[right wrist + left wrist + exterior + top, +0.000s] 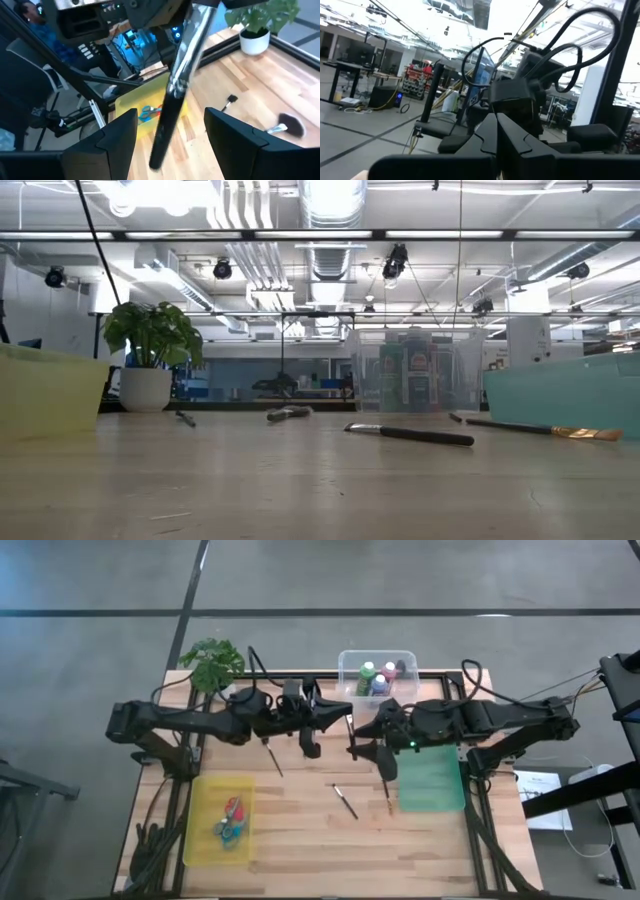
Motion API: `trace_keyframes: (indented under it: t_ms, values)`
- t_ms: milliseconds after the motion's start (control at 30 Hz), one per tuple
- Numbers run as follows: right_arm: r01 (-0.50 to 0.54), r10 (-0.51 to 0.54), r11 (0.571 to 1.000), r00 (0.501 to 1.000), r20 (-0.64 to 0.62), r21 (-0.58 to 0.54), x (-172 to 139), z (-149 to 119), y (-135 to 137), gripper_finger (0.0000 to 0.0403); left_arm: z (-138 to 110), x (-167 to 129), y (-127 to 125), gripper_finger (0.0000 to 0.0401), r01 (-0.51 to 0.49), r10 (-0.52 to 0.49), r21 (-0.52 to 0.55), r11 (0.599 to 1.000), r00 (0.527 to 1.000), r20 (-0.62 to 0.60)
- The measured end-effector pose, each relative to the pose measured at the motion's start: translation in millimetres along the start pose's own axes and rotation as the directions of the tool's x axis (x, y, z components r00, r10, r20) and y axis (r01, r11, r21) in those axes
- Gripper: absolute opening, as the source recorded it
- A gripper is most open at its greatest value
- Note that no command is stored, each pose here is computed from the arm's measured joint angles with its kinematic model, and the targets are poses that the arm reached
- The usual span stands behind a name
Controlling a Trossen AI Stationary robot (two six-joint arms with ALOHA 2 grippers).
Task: Pick & Place Paint Supplies
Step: Put the black eyeshadow brush into the green bin
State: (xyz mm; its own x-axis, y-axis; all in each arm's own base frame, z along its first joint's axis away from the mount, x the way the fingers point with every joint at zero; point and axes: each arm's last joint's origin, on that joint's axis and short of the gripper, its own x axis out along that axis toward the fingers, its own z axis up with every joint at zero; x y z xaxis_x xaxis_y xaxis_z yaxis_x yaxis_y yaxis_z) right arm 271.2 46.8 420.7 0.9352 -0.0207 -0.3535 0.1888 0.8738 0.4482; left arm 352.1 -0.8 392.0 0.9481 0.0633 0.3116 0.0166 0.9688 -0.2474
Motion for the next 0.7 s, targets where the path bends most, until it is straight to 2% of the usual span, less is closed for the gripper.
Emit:
trace_keyframes:
  t_ms: [133, 200, 300, 400, 433, 700]
  values:
    - [-0.030, 0.030, 1.000, 0.999, 0.018, 0.007, 9.9, 0.5, 3.3, 0.0223, -2.2, -0.2, -2.2, 0.0000, 0.005, -0.005, -0.001, 1.000, 1.000, -0.011]
    - [-0.038, 0.038, 0.999, 0.999, 0.027, 0.009, 10.6, 1.4, 3.9, 0.0205, -2.0, -0.3, -3.1, 0.0000, 0.008, -0.008, -0.001, 1.000, 1.000, -0.008]
    - [-0.037, 0.037, 0.999, 0.999, 0.025, 0.008, 10.6, 1.2, 3.8, 0.0143, -2.7, -0.3, -3.6, 0.0000, 0.008, -0.008, -0.001, 1.000, 1.000, -0.014]
    - [-0.029, 0.029, 1.000, 0.999, 0.027, 0.008, 6.9, 1.9, 2.9, 0.0046, -2.3, -0.4, -4.5, 0.0000, 0.020, -0.020, -0.002, 1.000, 1.000, -0.010]
    - [-0.029, 0.029, 1.000, 0.999, 0.024, 0.003, 4.9, 2.1, 2.4, 0.0037, -1.7, -0.4, -5.0, 0.0000, 0.018, -0.018, -0.002, 1.000, 1.000, -0.005]
    - [-0.018, 0.017, 1.000, 1.000, 0.012, 0.004, 2.5, 2.4, -0.6, 0.0037, -2.0, -0.6, -4.8, 0.0008, 0.021, -0.021, -0.006, 1.000, 1.000, -0.014]
